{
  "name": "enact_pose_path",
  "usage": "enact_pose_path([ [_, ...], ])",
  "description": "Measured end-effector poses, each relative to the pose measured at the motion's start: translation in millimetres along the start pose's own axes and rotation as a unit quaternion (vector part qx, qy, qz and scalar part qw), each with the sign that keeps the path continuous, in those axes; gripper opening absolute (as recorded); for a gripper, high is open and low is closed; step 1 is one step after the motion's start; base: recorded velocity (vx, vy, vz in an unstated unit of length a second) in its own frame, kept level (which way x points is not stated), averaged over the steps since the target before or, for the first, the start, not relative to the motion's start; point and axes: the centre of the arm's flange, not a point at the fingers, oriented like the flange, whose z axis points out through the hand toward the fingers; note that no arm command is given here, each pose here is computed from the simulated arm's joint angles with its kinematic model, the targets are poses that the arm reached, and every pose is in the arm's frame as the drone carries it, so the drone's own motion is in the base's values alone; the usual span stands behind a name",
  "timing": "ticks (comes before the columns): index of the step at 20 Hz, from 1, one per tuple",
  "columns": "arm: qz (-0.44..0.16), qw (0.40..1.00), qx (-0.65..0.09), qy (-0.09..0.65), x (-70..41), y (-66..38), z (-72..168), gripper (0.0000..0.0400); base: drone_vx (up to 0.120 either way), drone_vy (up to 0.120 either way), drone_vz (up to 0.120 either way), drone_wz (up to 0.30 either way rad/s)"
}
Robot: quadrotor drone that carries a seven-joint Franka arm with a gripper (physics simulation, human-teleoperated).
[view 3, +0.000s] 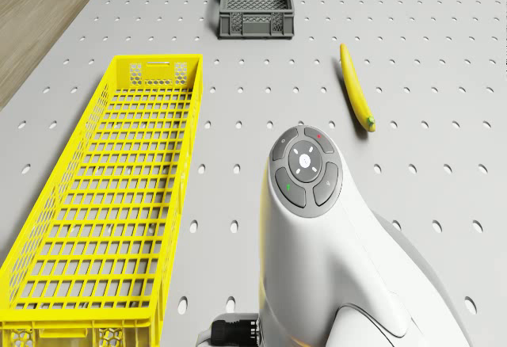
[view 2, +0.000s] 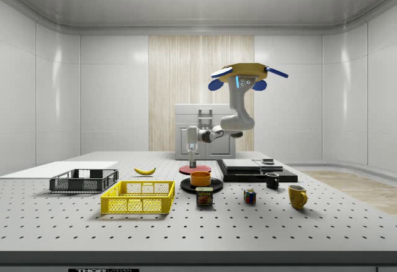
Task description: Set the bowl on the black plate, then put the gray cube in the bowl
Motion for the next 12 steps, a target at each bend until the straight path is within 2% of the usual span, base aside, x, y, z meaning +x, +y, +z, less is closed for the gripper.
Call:
enact_pose_path([
  [5, 0.0, 1.0, 0.0, 0.0, 0.0, 0.0, 0.0, 0.025, -0.12, 0.0, 0.0, 0.0],
  [9, 0.0, 1.0, 0.0, 0.0, 0.0, 0.0, 0.0, 0.025, -0.12, 0.11, 0.0, 0.0],
  [12, 0.0, 1.0, 0.0, 0.0, 0.0, 0.0, 2.4, 0.025, -0.013, 0.0, 0.0, 0.0],
])
